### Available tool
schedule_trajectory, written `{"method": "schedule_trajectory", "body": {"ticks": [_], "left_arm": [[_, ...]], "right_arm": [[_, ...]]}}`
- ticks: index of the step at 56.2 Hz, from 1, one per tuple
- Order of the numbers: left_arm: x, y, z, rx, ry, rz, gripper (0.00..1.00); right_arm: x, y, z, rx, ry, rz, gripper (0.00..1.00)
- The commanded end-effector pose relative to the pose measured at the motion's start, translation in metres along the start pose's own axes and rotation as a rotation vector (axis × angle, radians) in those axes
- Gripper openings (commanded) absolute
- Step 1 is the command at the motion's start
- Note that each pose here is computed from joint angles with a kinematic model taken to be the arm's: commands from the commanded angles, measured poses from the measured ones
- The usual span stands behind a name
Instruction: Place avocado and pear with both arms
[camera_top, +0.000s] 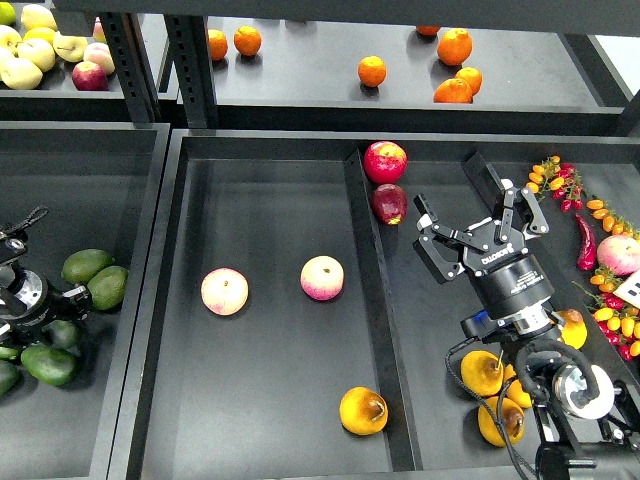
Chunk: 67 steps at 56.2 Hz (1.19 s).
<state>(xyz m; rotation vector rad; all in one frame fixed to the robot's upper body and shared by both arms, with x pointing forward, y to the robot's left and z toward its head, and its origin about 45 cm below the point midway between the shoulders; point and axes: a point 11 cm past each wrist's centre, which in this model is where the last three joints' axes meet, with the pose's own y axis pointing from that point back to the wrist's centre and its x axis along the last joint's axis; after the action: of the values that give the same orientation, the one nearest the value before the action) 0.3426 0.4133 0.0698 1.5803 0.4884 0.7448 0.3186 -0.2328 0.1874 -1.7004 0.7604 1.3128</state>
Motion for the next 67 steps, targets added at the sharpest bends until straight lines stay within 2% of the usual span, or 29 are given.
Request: {"method": "schedule_trajectory", "body": {"ticks": [1, 18, 29, 45, 56, 67], "left_arm": [[0.000, 0.000, 0.000, -0.001, 0.000, 0.000, 0.62], [-0.002, -0.001, 0.003, -0.003, -0.005, -0.003, 0.73], [0.007, 0.008, 0.008, -0.033, 0.021, 0.008, 0.87], [0.051, 0.047, 0.013, -0.195, 0.201, 0.046, 0.93], [0.084, 0.070, -0.005, -0.281, 0.348, 0.084, 0.97], [0.098, 0.081, -0.018, -0.416, 0.562, 0.038, 0.98]], "right_arm": [[0.000, 0.000, 0.001, -0.001, -0.001, 0.001, 1.00], [0.000, 0.000, 0.001, -0.001, -0.001, 0.001, 1.00], [0.001, 0.000, 0.001, -0.002, -0.002, 0.003, 1.00], [0.006, -0.001, 0.009, -0.027, -0.016, 0.025, 1.00], [0.012, -0.002, 0.021, -0.061, -0.028, 0.041, 1.00], [0.019, 0.001, 0.025, -0.073, -0.038, 0.072, 1.00]]}}
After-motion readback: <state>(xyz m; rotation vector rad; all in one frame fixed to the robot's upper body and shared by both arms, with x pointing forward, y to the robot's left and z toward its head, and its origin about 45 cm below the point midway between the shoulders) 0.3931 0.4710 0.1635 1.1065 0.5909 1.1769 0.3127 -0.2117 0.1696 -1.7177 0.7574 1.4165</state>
